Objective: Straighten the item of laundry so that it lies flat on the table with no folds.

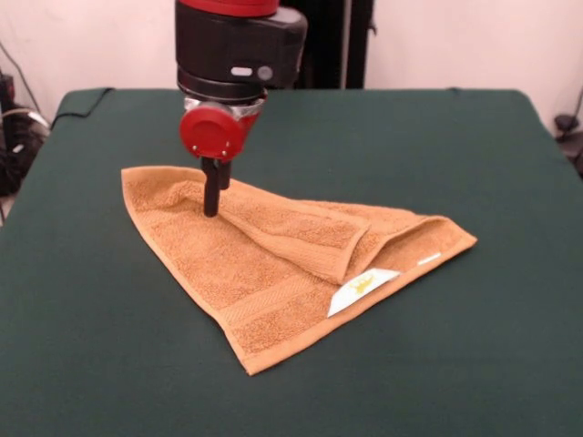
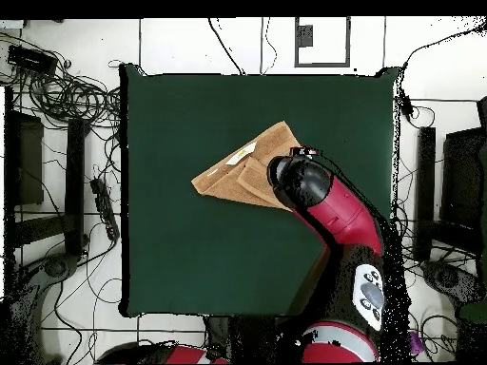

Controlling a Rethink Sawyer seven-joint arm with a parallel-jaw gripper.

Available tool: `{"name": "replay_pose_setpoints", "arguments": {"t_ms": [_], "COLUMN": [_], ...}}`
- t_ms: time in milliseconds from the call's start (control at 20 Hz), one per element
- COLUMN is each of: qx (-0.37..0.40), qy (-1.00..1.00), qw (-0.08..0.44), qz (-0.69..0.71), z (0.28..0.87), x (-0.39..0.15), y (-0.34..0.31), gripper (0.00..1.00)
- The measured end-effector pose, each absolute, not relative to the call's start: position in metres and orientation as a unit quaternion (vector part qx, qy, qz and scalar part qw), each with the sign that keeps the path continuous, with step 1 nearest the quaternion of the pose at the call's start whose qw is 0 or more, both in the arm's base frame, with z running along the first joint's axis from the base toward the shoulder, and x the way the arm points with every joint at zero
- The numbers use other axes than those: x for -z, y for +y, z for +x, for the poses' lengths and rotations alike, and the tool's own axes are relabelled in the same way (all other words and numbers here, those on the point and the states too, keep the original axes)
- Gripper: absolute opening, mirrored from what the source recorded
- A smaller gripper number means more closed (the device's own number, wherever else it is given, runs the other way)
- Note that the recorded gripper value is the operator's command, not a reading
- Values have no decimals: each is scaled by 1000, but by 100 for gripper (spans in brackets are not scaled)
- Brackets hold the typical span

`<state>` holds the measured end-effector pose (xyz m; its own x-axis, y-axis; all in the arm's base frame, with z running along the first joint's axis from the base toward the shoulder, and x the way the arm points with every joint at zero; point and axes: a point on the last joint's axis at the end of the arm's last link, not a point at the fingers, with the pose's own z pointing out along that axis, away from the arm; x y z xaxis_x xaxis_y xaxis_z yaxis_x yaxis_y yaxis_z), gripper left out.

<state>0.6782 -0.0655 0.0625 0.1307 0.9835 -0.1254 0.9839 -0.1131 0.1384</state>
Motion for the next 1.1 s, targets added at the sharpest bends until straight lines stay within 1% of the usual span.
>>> {"name": "replay_pose_setpoints", "arguments": {"t_ms": [650,1100], "qx": [6,64], "qy": [670,773], "qw": [90,101], "qz": [737,623], "z": [674,642], "x": [-57,-50], "y": [-56,-44], "gripper": [100,100]}}
